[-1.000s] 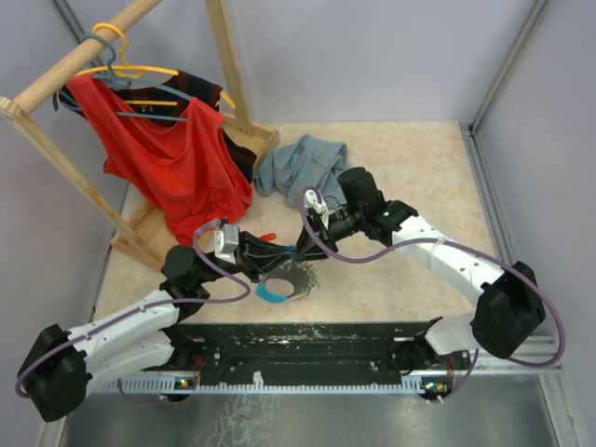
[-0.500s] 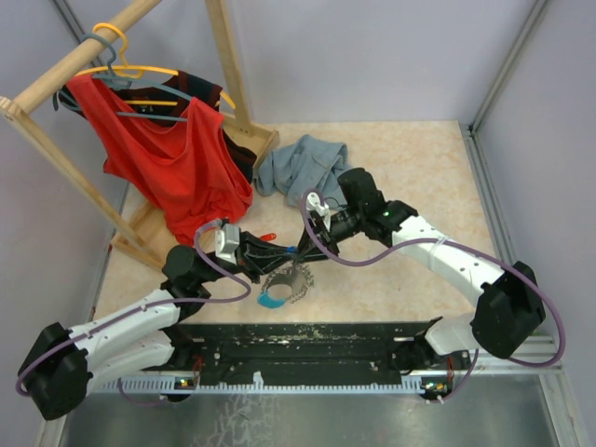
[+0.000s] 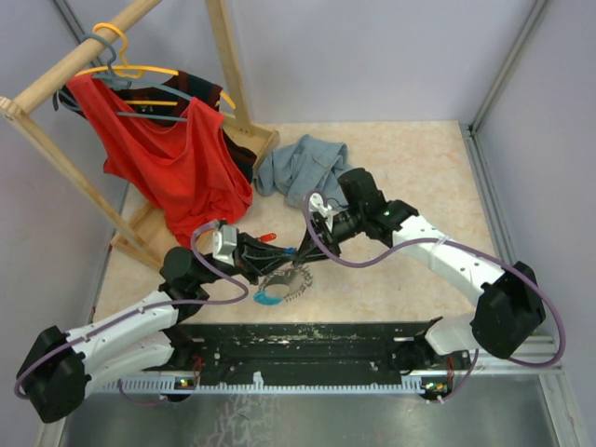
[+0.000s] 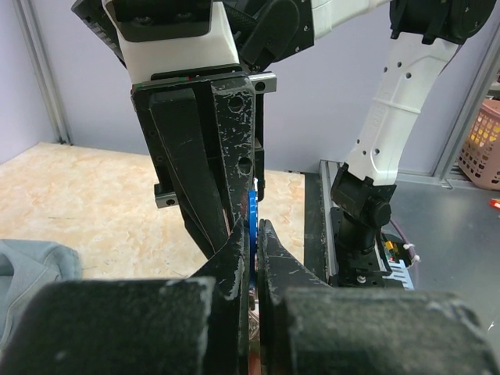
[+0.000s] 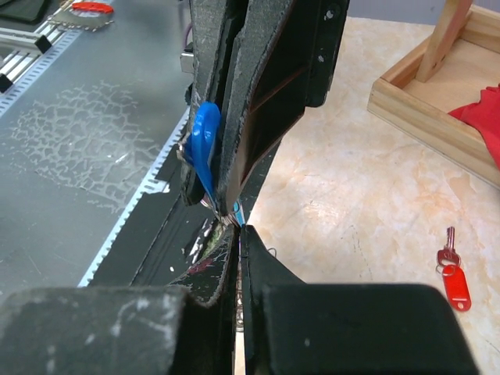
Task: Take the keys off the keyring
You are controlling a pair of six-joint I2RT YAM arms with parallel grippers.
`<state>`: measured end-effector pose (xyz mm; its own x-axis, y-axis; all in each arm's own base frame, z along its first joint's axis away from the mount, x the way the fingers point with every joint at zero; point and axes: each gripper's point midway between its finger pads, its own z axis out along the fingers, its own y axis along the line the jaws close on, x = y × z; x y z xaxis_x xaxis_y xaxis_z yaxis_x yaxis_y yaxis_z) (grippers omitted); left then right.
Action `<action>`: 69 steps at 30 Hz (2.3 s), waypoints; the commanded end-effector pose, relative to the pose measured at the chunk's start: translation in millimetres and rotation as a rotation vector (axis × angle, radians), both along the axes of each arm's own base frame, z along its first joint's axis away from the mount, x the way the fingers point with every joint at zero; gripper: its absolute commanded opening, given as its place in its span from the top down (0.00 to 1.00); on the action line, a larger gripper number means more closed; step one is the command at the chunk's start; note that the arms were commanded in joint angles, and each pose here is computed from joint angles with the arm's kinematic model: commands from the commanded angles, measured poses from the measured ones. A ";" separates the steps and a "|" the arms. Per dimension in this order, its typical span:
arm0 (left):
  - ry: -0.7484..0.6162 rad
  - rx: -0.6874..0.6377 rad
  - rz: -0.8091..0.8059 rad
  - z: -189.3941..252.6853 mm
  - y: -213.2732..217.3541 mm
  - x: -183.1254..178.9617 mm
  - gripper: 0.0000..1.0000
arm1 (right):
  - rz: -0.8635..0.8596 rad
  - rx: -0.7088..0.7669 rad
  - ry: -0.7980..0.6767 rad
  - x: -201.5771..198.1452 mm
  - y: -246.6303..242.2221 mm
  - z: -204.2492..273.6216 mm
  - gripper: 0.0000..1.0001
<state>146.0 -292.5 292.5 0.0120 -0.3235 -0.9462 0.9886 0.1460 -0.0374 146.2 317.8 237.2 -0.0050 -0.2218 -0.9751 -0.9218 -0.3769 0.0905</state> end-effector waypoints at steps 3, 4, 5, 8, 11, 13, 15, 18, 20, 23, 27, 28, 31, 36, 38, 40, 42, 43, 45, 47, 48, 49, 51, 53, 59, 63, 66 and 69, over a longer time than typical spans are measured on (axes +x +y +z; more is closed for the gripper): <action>-0.077 -0.083 0.034 23.4 14.7 -8.1 1.00 | 0.003 0.076 -0.021 4.7 -5.2 29.6 1.00; -0.074 -0.083 0.036 21.1 16.4 -9.5 1.00 | -0.005 0.076 -0.018 6.6 -6.1 29.8 1.00; -0.070 -0.082 0.037 19.1 18.0 -10.7 1.00 | -0.009 0.076 -0.016 7.6 -6.5 29.9 1.00; -0.053 -0.073 0.022 12.2 20.3 -16.2 1.00 | -0.031 0.068 -0.012 11.5 -5.6 28.5 1.00; -0.034 -0.066 0.028 5.5 22.3 -16.7 1.00 | -0.047 0.061 -0.009 14.5 -4.6 26.5 1.00; -0.027 -0.063 0.037 2.3 23.4 -15.9 1.00 | -0.051 0.059 -0.009 15.2 -4.5 26.0 1.00; -0.027 -0.063 0.043 2.4 23.9 -15.1 1.00 | -0.052 0.058 -0.008 15.4 -4.3 25.4 1.00; -0.036 -0.058 0.048 6.1 22.2 -12.6 1.00 | -0.040 0.058 -0.002 13.0 -3.5 23.7 1.00; -0.049 -0.061 0.051 12.4 20.9 -10.7 1.00 | -0.019 0.055 -0.004 8.2 -2.6 21.7 1.00; -0.064 -0.065 0.053 20.6 18.3 -7.9 1.00 | 0.008 0.050 -0.012 1.7 -0.1 18.1 1.00; -0.076 -0.069 0.048 28.1 15.9 -6.7 1.00 | 0.003 0.041 -0.021 2.7 1.9 14.4 1.00; -0.079 -0.071 0.049 29.5 15.8 -6.6 1.00 | 0.003 0.042 -0.024 2.6 2.2 14.8 1.00; -0.083 -0.071 0.046 31.7 15.4 -6.7 1.00 | 0.000 0.043 -0.024 3.2 2.2 16.1 1.00; -0.087 -0.066 0.039 34.2 12.9 -6.0 1.00 | 0.025 0.057 0.005 -2.0 2.3 21.2 1.00; -0.089 -0.066 0.037 35.5 12.5 -5.7 1.00 | 0.034 0.063 0.017 -3.7 1.9 23.9 0.99; -0.089 -0.066 0.036 35.9 11.8 -5.6 1.00 | 0.046 0.067 0.026 -6.2 1.9 25.4 0.97; -0.089 -0.066 0.031 36.5 10.9 -5.7 1.00 | 0.046 0.067 0.027 -6.5 2.2 25.8 0.96; -0.088 -0.065 0.029 36.8 10.3 -5.5 1.00 | 0.047 0.065 0.030 -7.1 2.8 25.5 0.96; -0.087 -0.066 0.025 37.2 9.4 -5.2 1.00 | 0.049 0.064 0.032 -7.8 3.6 25.8 0.94; -0.084 -0.064 0.022 36.8 8.2 -4.6 1.00 | 0.050 0.064 0.033 -8.3 3.8 26.6 0.93; -0.084 -0.064 0.018 36.8 7.6 -4.7 1.00 | 0.048 0.062 0.033 -8.3 4.2 26.6 0.91; -0.085 -0.065 0.018 37.1 7.2 -4.2 1.00 | 0.042 0.059 0.033 -7.4 4.4 26.1 0.90; -0.083 -0.065 0.015 37.9 6.5 -4.0 1.00 | 0.032 0.054 0.032 -6.0 5.6 25.8 0.89; -0.083 -0.066 0.009 38.3 6.0 -4.8 1.00 | 0.020 0.049 0.035 -4.2 6.5 25.5 0.88; -0.078 -0.067 0.006 37.7 6.3 -5.8 1.00 | -0.024 0.033 0.033 2.6 8.6 23.3 0.86; -0.079 -0.069 0.007 38.1 6.5 -5.7 1.00 | -0.034 0.029 0.033 4.3 8.8 22.2 0.84; -0.077 -0.069 0.006 37.7 6.3 -5.6 1.00 | -0.045 0.024 0.029 5.8 9.5 22.0 0.83; -0.075 -0.071 0.005 38.0 6.2 -5.6 1.00 | -0.066 0.013 0.023 8.9 10.7 20.3 0.83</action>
